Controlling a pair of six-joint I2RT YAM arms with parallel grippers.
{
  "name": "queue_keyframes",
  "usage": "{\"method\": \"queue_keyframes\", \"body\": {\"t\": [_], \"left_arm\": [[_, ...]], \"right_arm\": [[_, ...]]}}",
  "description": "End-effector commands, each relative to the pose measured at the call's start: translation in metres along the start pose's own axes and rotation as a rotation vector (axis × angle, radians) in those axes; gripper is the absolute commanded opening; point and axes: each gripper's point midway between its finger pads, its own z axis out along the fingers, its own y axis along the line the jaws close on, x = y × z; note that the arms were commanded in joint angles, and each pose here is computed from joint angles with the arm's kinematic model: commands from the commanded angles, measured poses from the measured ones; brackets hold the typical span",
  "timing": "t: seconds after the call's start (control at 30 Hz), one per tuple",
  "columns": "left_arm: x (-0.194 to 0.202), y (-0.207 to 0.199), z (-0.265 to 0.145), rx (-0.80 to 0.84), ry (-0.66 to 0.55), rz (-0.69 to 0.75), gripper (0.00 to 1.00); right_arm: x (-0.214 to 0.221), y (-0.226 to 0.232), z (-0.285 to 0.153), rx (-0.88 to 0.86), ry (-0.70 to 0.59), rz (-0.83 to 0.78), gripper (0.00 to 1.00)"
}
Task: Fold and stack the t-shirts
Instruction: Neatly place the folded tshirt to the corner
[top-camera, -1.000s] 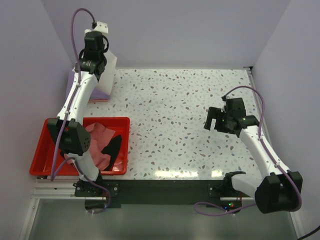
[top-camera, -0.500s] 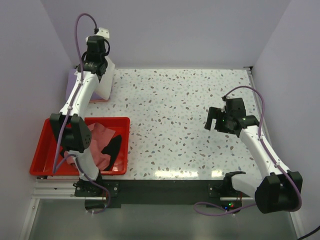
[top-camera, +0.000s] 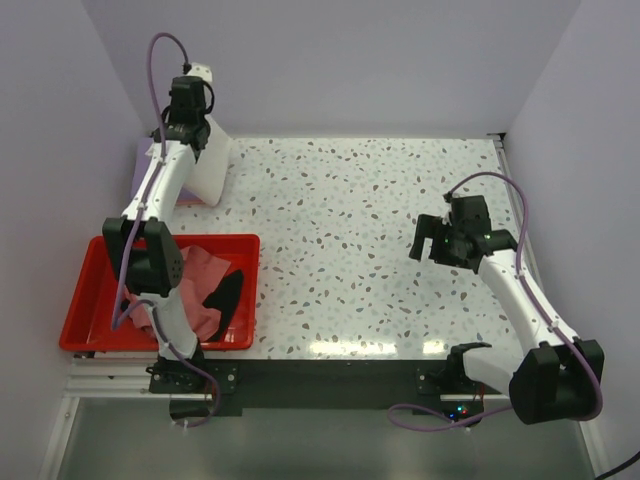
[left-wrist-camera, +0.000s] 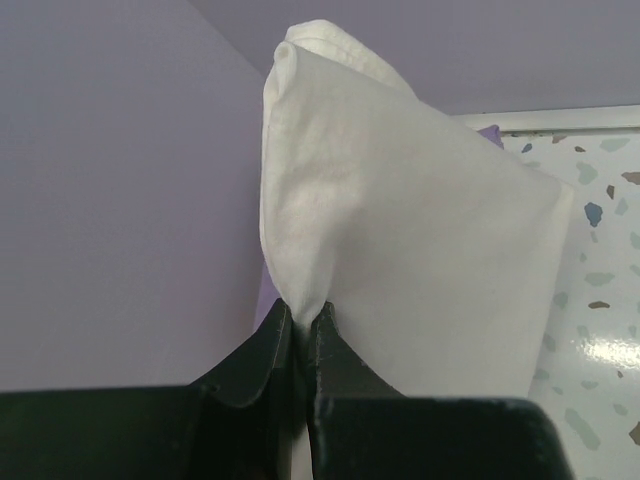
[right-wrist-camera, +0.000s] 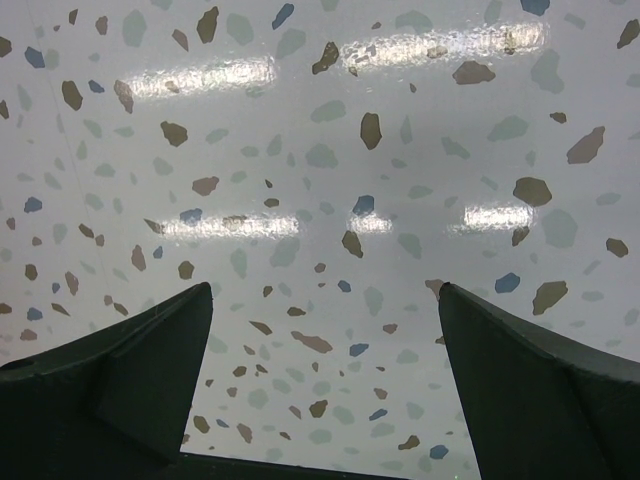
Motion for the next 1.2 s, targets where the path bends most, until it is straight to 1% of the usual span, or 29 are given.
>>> {"method": "queue_keyframes", "body": {"t": [0.0, 0.07, 0.13, 0.17, 0.23, 0.33, 0.5, 0.67, 0.8, 0.93, 1.0, 1.03, 1.1, 1.13, 1.17], "left_arm": [[-0.019, 0.044, 0.009, -0.085, -0.078, -0.121, 0.0], [-0.012, 0.047, 0.017, -0.091, -0.071, -0.128, 0.0], [-0.013, 0.041, 0.023, -0.071, -0.084, -0.135, 0.0], [-0.002, 0.049, 0.035, -0.086, -0.063, -0.143, 0.0], [0.0, 0.046, 0.043, -0.073, -0.062, -0.169, 0.0], [0.015, 0.044, 0.064, -0.094, -0.025, -0.17, 0.0], [0.034, 0.053, 0.081, -0.119, 0.011, -0.196, 0.0], [0.058, 0.067, 0.099, -0.129, 0.048, -0.266, 0.0], [0.066, 0.066, 0.11, -0.123, 0.067, -0.286, 0.0], [0.077, 0.062, 0.123, -0.104, 0.086, -0.349, 0.0], [0.08, 0.068, 0.127, -0.111, 0.091, -0.357, 0.0], [0.086, 0.07, 0.132, -0.121, 0.102, -0.396, 0.0], [0.087, 0.072, 0.136, -0.118, 0.103, -0.418, 0.0], [0.094, 0.07, 0.141, -0.122, 0.117, -0.445, 0.0], [0.094, 0.076, 0.143, -0.127, 0.119, -0.462, 0.0]], "right_arm": [[-0.012, -0.001, -0.005, 0.015, -0.032, -0.001, 0.99], [-0.014, -0.001, -0.006, 0.018, -0.034, -0.001, 0.99], [-0.013, -0.002, -0.005, 0.024, -0.027, 0.0, 0.99], [-0.013, -0.003, -0.005, 0.028, -0.029, 0.0, 0.99], [-0.013, -0.003, -0.004, 0.032, -0.024, -0.001, 0.99], [-0.013, -0.004, -0.003, 0.036, -0.021, 0.001, 0.99], [-0.013, -0.003, -0.003, 0.036, -0.016, -0.001, 0.99], [-0.013, -0.007, -0.002, 0.057, -0.015, 0.001, 0.99], [-0.013, -0.007, -0.002, 0.062, -0.013, 0.001, 0.99], [-0.012, -0.01, 0.0, 0.071, -0.005, 0.003, 0.99], [-0.01, -0.011, 0.001, 0.077, 0.001, 0.001, 0.99], [-0.01, -0.012, 0.001, 0.083, 0.004, 0.004, 0.99], [-0.009, -0.012, 0.002, 0.085, 0.009, 0.001, 0.99], [-0.009, -0.012, 0.002, 0.086, 0.007, 0.001, 0.99], [-0.01, -0.012, 0.001, 0.088, 0.004, 0.001, 0.99]]}}
